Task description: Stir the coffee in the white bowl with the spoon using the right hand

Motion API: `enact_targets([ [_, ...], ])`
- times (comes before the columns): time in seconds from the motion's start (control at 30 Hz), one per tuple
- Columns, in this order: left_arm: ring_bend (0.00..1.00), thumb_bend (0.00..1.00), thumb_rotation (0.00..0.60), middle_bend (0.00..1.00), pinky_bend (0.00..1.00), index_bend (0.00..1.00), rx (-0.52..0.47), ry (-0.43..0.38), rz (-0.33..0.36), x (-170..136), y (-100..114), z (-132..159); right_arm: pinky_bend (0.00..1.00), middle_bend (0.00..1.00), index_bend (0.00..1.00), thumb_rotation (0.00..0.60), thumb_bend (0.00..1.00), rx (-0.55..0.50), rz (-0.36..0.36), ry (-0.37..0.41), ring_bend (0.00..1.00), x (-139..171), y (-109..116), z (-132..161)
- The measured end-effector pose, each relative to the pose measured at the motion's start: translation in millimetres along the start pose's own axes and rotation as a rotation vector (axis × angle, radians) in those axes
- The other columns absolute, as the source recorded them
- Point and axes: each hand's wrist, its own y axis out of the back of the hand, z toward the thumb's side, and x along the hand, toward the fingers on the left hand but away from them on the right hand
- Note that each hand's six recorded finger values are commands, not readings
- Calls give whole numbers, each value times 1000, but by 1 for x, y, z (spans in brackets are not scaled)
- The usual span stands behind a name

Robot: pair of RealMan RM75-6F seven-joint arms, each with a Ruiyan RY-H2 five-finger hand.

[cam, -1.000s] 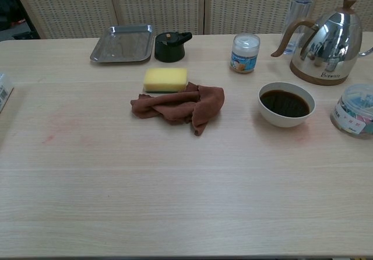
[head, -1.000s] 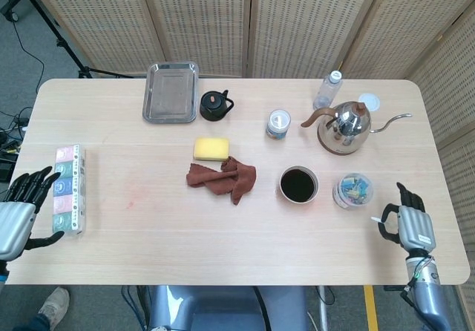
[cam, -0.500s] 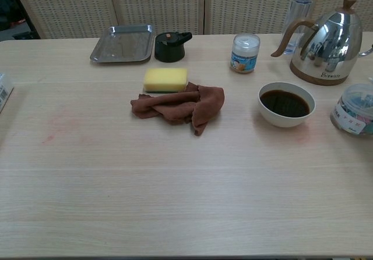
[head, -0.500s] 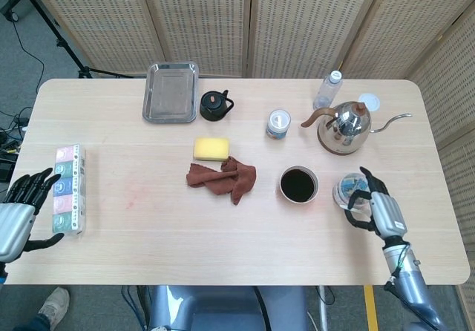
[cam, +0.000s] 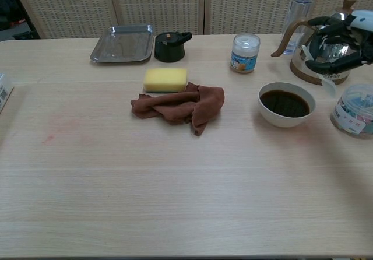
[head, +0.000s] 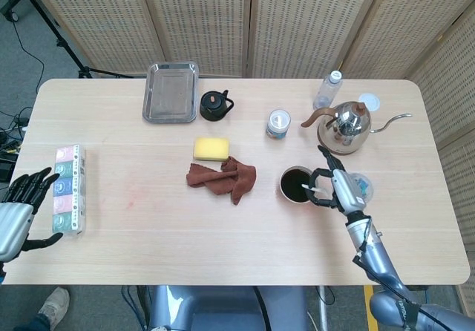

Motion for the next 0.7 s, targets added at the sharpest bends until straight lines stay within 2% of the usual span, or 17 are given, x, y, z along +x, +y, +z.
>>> enact_targets([
  [0.27,0,59,600,0,0,0,0,7,-9,3,-1,-1,0,0,678,600,646,-125,-75,30,0,-31,-9,20],
  [0.47,0,59,600,0,0,0,-1,11,-11,3,-1,-2,0,0,680,600,672,-219,-89,21,0,-46,-24,25],
  [0.7,0,59,600,0,0,0,-3,14,-11,5,-1,-2,0,0,682,600,672,-235,-90,23,0,-48,-42,26],
])
